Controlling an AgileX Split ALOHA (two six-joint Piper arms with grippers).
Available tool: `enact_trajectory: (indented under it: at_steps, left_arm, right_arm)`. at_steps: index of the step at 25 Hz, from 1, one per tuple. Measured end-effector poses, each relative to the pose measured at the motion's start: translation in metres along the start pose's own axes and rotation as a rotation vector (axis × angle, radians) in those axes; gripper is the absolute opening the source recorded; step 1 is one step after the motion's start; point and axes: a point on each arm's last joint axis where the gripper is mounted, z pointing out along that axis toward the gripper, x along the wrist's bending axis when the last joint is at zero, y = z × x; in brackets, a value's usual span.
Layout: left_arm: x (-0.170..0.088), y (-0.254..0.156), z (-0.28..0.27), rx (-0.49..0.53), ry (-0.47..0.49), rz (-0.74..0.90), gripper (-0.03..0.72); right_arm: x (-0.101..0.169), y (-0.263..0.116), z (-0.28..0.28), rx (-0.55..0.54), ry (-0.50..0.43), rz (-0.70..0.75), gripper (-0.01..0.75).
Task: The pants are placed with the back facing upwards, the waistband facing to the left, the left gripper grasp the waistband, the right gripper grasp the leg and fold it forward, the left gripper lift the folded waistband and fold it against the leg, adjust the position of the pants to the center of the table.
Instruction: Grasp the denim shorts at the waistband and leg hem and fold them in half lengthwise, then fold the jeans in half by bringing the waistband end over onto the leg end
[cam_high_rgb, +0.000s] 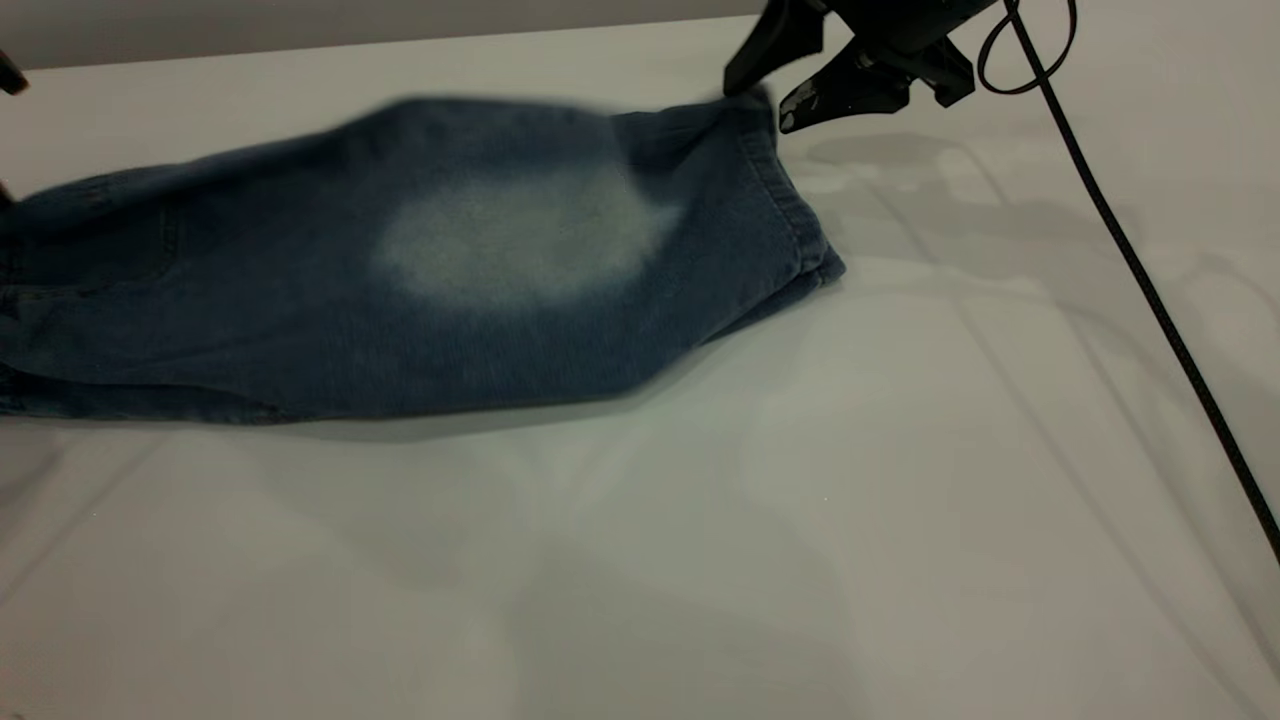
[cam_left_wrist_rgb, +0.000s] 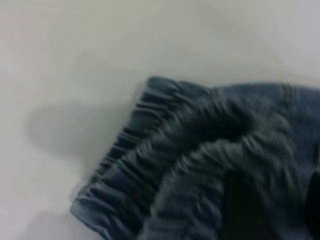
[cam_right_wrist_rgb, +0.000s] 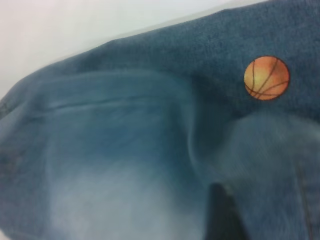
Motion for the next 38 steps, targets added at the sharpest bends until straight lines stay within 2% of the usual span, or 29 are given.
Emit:
enact_trajectory:
  at_steps: [2,5,9,15,20,28,33,38]
  left_arm:
    - [-0.001,-0.002,-0.001,0.026,-0.014,0.06,0.393]
    - [0.003,0.0,-0.005,0.06,-0.037,0.113,0.447]
    - [0.02,0.004,-0.009,0.146,-0.063,0.066,0.458]
    - [0.064,0.013,-0.022,0.265,-0.078,0.032,0.458]
    - [0.089,0.019,-0.029,0.281,-0.074,0.011,0.468]
    - [0.087,0.032,-0.023,0.224,-0.081,0.025,0.601]
    - [0.078,0.045,-0.007,0.279,-0.178,0.085,0.61]
    - [0.078,0.052,0.006,0.297,-0.183,0.074,0.608]
  right_arm:
    - [0.003,-0.002,0.0,0.021,0.036,-0.008,0.461]
    - [0.007,-0.005,0.0,0.055,0.073,-0.046,0.532]
    - [0.011,-0.009,-0.001,0.101,0.122,-0.058,0.549]
    - [0.019,-0.016,0.0,0.155,0.175,-0.083,0.551]
    - [0.029,-0.023,0.007,0.177,0.184,-0.109,0.551]
    - [0.037,-0.028,0.013,0.187,0.188,-0.152,0.551]
    - [0.036,-0.028,0.013,0.181,0.182,-0.155,0.551]
    - [0.034,-0.028,0.015,0.18,0.175,-0.152,0.551]
